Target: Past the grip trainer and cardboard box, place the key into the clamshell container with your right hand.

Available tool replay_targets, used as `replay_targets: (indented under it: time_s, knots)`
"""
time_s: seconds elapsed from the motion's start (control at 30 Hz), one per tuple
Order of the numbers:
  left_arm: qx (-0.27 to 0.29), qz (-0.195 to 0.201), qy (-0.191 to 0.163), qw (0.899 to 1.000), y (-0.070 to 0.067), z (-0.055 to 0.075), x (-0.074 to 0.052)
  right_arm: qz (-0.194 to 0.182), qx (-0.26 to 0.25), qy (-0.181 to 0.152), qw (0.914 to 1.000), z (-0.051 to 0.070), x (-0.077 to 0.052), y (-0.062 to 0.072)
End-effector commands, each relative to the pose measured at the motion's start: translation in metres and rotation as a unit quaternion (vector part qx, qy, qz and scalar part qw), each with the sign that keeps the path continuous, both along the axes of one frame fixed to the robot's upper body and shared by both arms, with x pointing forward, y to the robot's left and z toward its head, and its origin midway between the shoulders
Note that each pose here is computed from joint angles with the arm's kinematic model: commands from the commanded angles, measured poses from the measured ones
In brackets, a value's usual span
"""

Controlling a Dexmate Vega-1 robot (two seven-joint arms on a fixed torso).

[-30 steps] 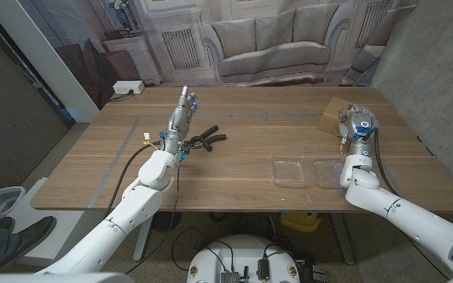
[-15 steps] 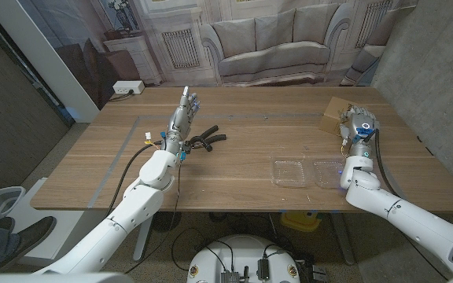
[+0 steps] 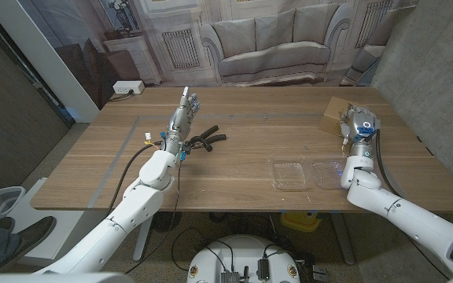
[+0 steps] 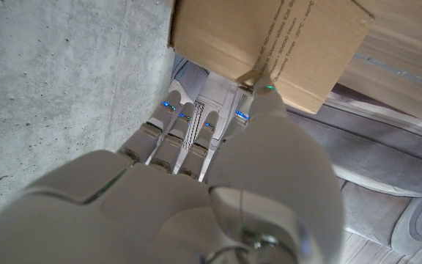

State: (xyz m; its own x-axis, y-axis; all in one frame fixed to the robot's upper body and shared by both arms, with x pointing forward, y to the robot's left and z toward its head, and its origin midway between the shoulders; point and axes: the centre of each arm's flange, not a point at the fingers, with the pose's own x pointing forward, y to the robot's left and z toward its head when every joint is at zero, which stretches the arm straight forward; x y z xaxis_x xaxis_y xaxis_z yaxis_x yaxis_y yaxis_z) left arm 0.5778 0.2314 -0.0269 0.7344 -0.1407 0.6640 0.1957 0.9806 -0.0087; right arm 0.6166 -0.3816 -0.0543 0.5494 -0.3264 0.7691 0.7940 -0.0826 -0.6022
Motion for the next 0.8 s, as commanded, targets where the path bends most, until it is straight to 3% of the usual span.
replay_targets:
  time_s: [0.03,0.8]
  knots:
    - [-0.005,0.007,0.001,1.0,0.006,-0.002,-0.002,0.019,-0.02,-0.033,0.9991,0.008,0.004,0.003]
    - [-0.001,0.001,-0.003,1.0,0.009,0.002,0.0,0.014,-0.038,-0.047,0.9981,0.022,-0.013,0.005]
